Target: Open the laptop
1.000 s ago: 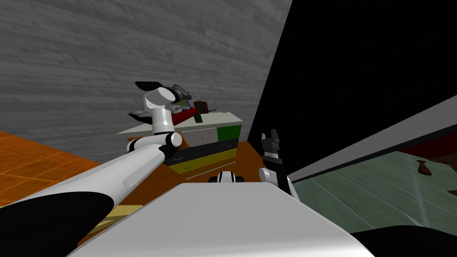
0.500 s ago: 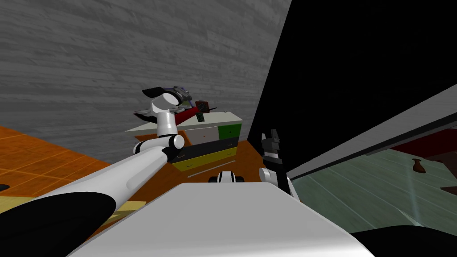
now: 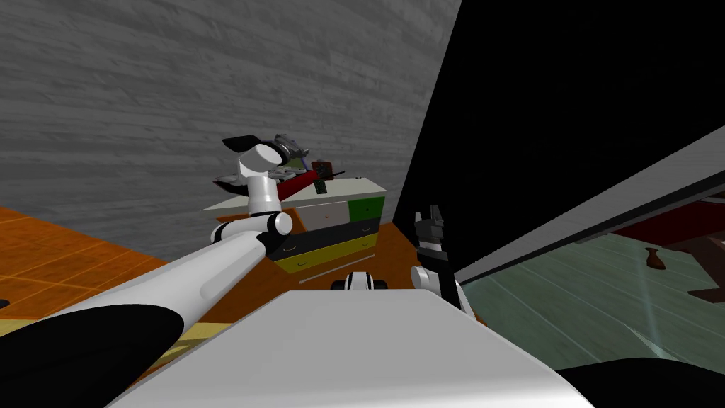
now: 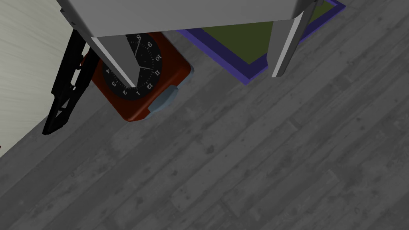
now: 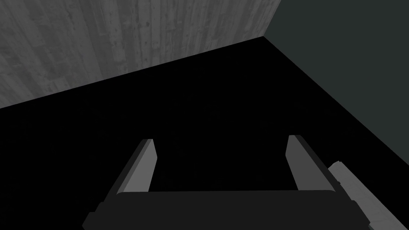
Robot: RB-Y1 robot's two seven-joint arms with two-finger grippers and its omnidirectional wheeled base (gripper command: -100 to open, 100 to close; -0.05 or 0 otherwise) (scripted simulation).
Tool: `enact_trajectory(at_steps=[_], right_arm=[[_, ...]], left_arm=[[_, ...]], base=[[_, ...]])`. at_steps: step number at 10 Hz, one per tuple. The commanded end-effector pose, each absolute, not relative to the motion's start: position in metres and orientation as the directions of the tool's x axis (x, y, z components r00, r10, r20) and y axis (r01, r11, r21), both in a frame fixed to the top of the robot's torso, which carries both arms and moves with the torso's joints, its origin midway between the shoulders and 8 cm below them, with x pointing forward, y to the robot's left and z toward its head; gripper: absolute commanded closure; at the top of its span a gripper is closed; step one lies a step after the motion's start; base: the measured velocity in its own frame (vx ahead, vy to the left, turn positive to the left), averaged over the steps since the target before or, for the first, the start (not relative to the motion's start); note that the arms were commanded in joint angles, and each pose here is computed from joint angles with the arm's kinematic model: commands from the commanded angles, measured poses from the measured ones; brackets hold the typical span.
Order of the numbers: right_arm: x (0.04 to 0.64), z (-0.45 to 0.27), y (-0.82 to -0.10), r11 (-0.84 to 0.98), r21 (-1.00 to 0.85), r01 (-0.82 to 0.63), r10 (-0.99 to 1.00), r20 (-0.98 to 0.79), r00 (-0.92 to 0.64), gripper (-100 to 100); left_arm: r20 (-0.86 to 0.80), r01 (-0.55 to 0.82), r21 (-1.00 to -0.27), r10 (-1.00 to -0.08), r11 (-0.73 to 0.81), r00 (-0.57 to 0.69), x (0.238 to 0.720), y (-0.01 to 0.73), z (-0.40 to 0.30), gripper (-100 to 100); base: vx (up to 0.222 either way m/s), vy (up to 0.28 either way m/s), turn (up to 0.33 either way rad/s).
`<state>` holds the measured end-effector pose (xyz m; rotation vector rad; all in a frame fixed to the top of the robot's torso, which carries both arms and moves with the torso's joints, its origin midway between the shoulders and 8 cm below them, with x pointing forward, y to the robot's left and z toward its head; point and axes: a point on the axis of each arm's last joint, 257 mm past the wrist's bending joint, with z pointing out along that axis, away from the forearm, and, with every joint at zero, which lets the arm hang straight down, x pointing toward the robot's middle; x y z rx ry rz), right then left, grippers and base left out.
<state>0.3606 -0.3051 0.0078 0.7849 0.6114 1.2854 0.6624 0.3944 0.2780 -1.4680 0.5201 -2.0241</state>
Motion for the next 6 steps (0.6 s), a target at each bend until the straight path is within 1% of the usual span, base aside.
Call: enact_trajectory(at_steps=[1,6], right_arm=[[0.361,0.008,-0.305,0.095,0.796,-0.598,0.981,0.027,0.191,0],[0.361,0.008,-0.305,0.095,0.796,-0.598,0.981,0.027,0.191,0]], left_arm=[[0.736,0.183,-0.608,-0.635,-0.772,-0.234,0.662,0.385,0.284,-100],[0.76,0.109,-0.597,-0.603,-0.795,-0.242,0.66,0.368,0.293,-100]], base=[[0.036,0.11,-0.031],[0.03,0.085,-0.029]])
